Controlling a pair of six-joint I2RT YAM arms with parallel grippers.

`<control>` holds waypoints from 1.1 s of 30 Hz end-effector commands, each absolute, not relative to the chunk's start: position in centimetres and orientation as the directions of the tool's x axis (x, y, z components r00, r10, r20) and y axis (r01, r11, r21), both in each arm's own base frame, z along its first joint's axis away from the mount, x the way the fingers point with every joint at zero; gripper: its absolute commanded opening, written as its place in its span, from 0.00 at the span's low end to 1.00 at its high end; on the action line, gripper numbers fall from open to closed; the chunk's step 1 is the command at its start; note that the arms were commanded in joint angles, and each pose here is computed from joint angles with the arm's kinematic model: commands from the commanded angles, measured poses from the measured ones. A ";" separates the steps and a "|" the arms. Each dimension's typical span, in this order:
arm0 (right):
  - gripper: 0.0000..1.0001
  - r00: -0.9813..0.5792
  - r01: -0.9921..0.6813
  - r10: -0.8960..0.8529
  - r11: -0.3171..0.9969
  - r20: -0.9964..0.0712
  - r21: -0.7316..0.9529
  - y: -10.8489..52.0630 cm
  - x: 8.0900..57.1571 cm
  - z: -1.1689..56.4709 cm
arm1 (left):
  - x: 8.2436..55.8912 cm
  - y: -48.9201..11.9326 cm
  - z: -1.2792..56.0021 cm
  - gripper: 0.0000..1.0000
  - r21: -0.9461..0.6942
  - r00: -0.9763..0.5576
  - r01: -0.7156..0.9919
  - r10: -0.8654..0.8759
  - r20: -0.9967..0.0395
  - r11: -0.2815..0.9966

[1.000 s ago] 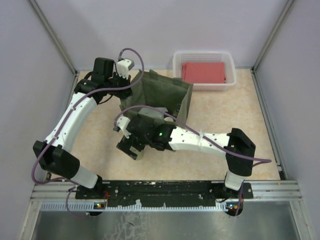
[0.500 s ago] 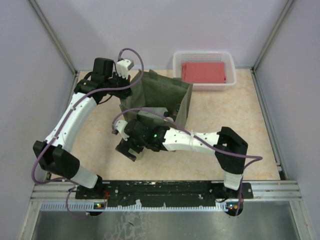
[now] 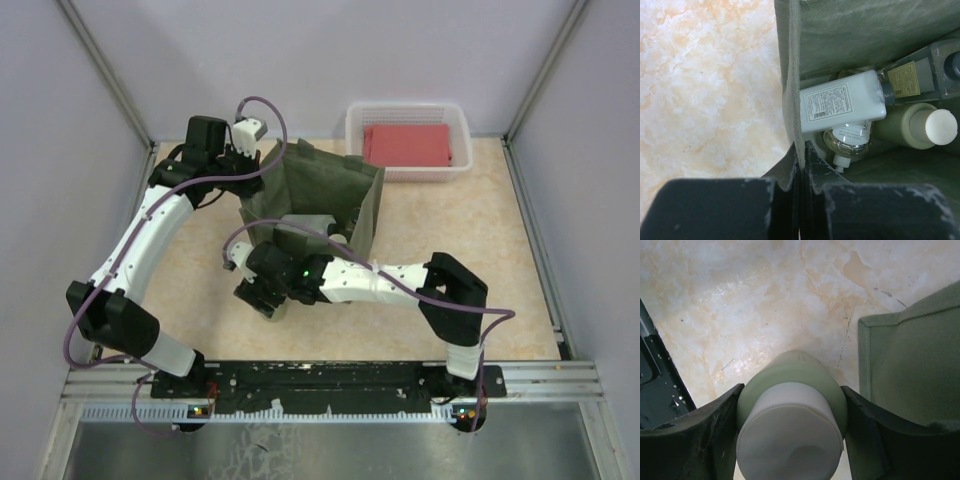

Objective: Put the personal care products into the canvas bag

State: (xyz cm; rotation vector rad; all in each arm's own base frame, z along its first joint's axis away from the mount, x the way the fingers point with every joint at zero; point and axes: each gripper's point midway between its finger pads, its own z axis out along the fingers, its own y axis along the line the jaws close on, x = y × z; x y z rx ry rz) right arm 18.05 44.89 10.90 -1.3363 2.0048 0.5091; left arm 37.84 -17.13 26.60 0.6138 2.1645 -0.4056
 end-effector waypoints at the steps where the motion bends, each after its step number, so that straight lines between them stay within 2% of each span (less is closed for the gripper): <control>1: 0.30 -0.248 -0.911 -0.624 0.410 -0.741 -0.040 45.2 18.2 11.9 | 38.8 -17.3 29.3 0.00 -0.039 -0.439 0.568 0.262 -0.859 0.822; 2: 0.20 -0.247 -0.911 -0.608 0.412 -0.755 -0.033 45.2 18.1 12.4 | 38.8 -17.3 29.2 0.00 -0.041 -0.441 0.569 0.263 -0.858 0.821; 5: 0.03 -0.250 -0.909 -0.557 0.418 -0.792 -0.007 44.9 17.8 14.6 | 38.8 -17.3 29.0 0.00 -0.044 -0.446 0.568 0.262 -0.856 0.822; 6: 0.00 -0.254 -0.904 -0.546 0.428 -0.798 -0.005 44.6 17.8 15.4 | 38.8 -17.2 28.9 0.00 -0.044 -0.447 0.567 0.263 -0.855 0.822; 12: 0.00 -0.269 -0.869 -0.459 0.495 -0.846 0.008 40.3 17.1 22.6 | 38.9 -17.2 28.8 0.00 -0.046 -0.448 0.568 0.262 -0.855 0.822; 19: 0.00 -0.226 -0.858 -0.215 0.506 -0.950 0.089 35.1 15.3 33.8 | 39.1 -17.0 28.3 0.00 -0.053 -0.460 0.565 0.261 -0.849 0.824; 29: 0.00 -0.109 -0.830 0.006 0.550 -0.994 0.095 29.4 18.1 44.1 | 39.1 -17.0 28.3 0.00 -0.061 -0.460 0.567 0.254 -0.851 0.821; 33: 0.00 -0.063 -0.811 0.014 0.582 -0.998 0.060 28.5 19.4 45.9 | 39.2 -17.0 28.3 0.00 -0.062 -0.459 0.568 0.253 -0.851 0.821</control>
